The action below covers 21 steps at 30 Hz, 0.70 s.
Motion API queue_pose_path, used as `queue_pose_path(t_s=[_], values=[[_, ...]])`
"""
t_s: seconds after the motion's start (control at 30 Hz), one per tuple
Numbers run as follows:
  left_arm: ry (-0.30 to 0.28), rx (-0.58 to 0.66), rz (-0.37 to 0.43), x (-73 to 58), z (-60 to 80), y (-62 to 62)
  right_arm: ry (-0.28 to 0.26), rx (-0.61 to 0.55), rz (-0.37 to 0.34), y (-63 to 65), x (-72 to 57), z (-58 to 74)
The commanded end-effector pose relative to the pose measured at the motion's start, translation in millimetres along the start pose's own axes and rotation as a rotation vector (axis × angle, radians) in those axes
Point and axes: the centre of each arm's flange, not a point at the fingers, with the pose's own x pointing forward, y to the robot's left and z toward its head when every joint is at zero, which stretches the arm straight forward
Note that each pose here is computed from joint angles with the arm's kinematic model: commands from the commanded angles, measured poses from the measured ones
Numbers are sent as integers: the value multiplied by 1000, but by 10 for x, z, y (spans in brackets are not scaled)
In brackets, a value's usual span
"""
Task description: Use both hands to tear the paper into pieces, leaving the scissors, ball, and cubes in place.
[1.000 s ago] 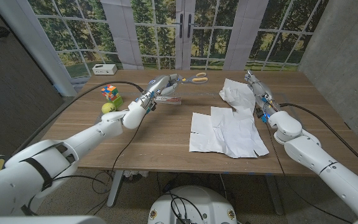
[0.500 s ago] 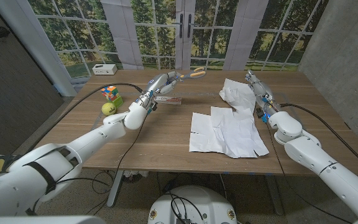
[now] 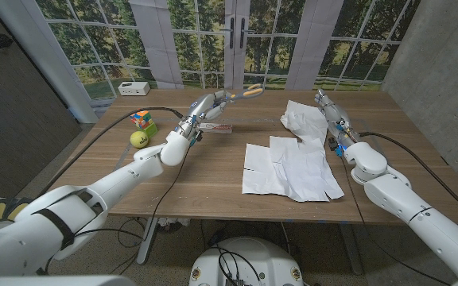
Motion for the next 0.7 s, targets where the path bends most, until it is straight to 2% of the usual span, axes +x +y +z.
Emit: queue_pose_path(t_s=[0.03, 0.37, 0.7], values=[[-20, 33, -18, 45, 20, -5, -15, -23, -10, -93, -95, 88], [-46, 59, -66, 36, 19, -99, -28, -95, -9, -178, -197, 304], [-62, 67, -89, 68, 16, -192, -53, -160, 1, -164, -230, 504]])
